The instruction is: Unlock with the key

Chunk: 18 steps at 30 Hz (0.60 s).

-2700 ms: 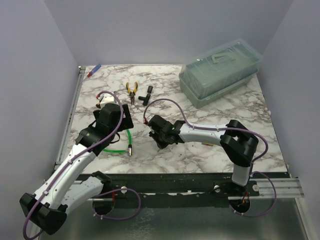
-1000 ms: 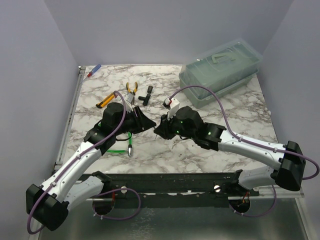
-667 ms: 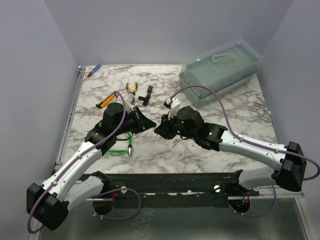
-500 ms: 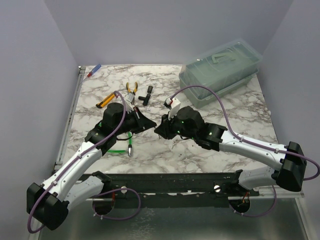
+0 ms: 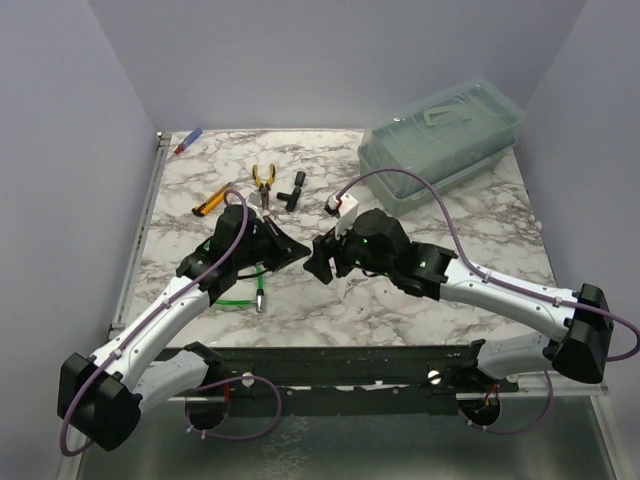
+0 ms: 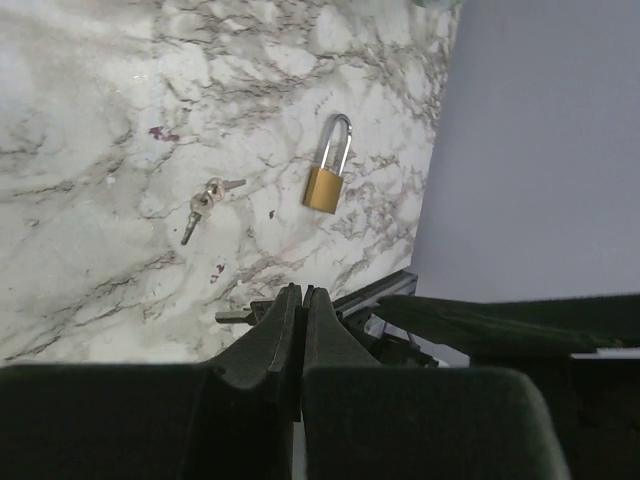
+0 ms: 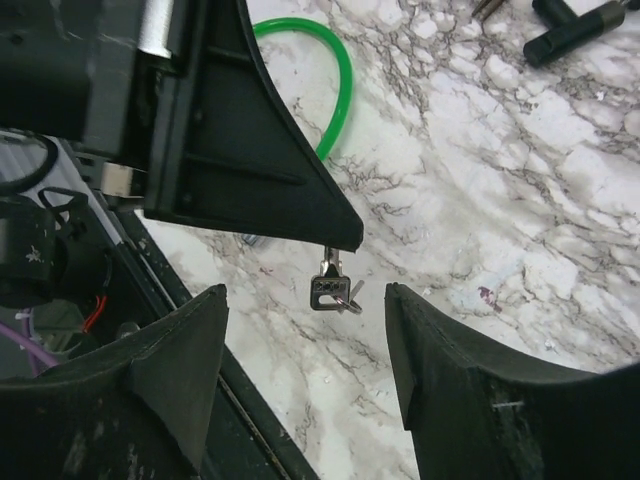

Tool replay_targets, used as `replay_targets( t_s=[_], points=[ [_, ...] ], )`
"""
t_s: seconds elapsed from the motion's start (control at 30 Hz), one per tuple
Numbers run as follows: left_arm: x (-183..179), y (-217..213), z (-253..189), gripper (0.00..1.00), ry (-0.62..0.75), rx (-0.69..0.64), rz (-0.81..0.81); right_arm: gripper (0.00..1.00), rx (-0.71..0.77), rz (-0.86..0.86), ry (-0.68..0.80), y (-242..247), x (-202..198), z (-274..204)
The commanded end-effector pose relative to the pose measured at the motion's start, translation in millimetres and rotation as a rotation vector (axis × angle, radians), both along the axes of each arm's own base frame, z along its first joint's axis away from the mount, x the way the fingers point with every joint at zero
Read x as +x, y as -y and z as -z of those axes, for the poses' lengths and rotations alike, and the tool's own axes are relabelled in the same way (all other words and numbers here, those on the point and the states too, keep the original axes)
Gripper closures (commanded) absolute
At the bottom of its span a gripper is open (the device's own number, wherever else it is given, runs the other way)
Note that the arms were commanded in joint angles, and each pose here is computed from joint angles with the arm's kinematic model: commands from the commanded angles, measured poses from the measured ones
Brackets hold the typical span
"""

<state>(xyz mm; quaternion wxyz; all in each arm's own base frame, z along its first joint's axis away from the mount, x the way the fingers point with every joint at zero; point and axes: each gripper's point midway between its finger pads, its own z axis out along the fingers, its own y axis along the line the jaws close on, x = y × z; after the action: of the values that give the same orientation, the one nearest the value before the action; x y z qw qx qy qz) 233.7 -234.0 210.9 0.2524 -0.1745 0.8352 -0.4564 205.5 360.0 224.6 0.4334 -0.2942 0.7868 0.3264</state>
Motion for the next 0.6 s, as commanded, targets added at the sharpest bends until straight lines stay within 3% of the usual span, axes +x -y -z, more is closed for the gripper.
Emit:
replay_targets(
  t_s=[0.0,0.33,0.57],
  points=[
    [7,-9,11,1.0,-0.143,0.004,-0.129,0.33,-0.07,0.003,0.048,1,7,-4],
    [9,-8,8,1.0,-0.159,-0.002,-0.143,0.47,-0.143,-0.013,0.042,-9,10,15],
    [6,-10,12,1.0,-0.177,0.002,-0.15,0.5,-0.238,0.027,0.072,-16,14,34]
  ],
)
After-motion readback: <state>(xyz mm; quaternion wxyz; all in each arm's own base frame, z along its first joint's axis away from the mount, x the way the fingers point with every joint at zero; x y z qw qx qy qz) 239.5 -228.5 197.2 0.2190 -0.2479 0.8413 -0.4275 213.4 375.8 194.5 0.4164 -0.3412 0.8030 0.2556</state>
